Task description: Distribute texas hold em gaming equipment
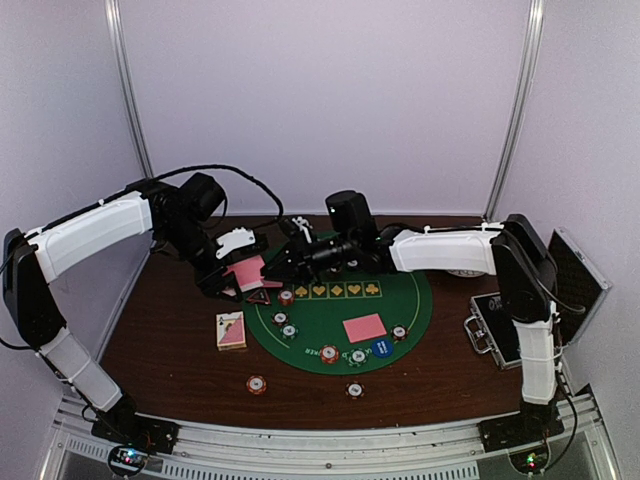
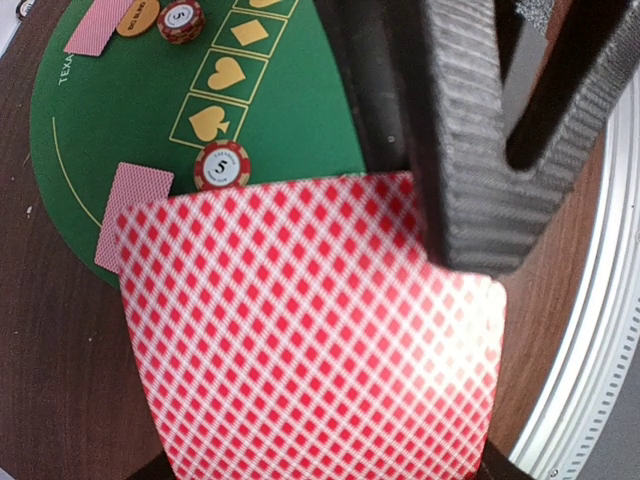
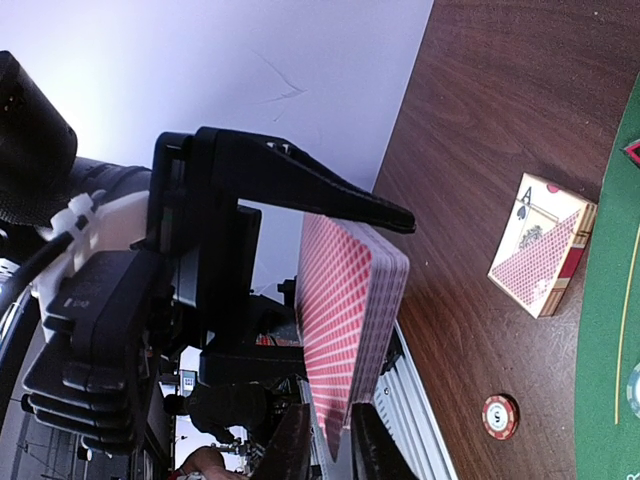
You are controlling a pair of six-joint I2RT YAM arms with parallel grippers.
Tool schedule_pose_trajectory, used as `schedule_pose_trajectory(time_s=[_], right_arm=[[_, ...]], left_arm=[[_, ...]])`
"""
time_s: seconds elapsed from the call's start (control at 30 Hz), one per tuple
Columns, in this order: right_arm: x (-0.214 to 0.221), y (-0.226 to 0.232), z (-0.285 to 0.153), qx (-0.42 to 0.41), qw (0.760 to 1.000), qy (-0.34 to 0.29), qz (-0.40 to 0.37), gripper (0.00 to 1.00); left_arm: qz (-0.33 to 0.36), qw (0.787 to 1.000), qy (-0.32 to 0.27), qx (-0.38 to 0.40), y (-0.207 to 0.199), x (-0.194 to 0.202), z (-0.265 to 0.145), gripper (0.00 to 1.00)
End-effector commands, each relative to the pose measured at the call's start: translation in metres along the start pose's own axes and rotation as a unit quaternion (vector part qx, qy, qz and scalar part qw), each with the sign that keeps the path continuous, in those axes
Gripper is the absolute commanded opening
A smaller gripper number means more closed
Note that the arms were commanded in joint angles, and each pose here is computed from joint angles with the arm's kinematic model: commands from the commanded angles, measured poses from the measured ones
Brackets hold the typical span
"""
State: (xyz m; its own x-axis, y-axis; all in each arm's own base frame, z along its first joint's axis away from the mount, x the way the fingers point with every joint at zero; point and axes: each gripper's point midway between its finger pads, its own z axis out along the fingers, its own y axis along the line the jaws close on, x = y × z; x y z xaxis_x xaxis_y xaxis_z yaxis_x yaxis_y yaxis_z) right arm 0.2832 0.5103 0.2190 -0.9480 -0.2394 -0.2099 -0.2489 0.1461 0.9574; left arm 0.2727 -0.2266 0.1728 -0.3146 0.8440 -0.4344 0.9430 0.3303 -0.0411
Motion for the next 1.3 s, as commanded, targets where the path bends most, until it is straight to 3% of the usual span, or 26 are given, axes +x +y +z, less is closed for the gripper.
schedule_pose_trajectory(time_s=[0.0, 0.33, 0.57, 1.27], right_arm=[[-0.001, 0.026, -0.012, -0.012, 1.0, -0.013, -0.02, 0.18], [0.005, 0.033, -0.004, -0.027, 0.999, -0.004, -0.015, 0.1], [0.005, 0.033, -0.004, -0.031, 0.999, -0.001, -0.01, 0.0], [-0.033, 0.005, -0.064, -0.011, 0.998, -0.06, 0.017, 0.0]], left_arm=[[0.015, 1.0, -0.02, -0.014, 0.002, -0.009, -0.012, 0.0], [0.014, 1.0, -0.016, -0.018, 0.004, -0.007, -0.011, 0.0], [0.015, 1.0, -0.014, -0.02, 0.004, -0.006, -0.011, 0.0], [0.016, 0.999, -0.005, -0.035, 0.005, 0.001, -0.014, 0.0]])
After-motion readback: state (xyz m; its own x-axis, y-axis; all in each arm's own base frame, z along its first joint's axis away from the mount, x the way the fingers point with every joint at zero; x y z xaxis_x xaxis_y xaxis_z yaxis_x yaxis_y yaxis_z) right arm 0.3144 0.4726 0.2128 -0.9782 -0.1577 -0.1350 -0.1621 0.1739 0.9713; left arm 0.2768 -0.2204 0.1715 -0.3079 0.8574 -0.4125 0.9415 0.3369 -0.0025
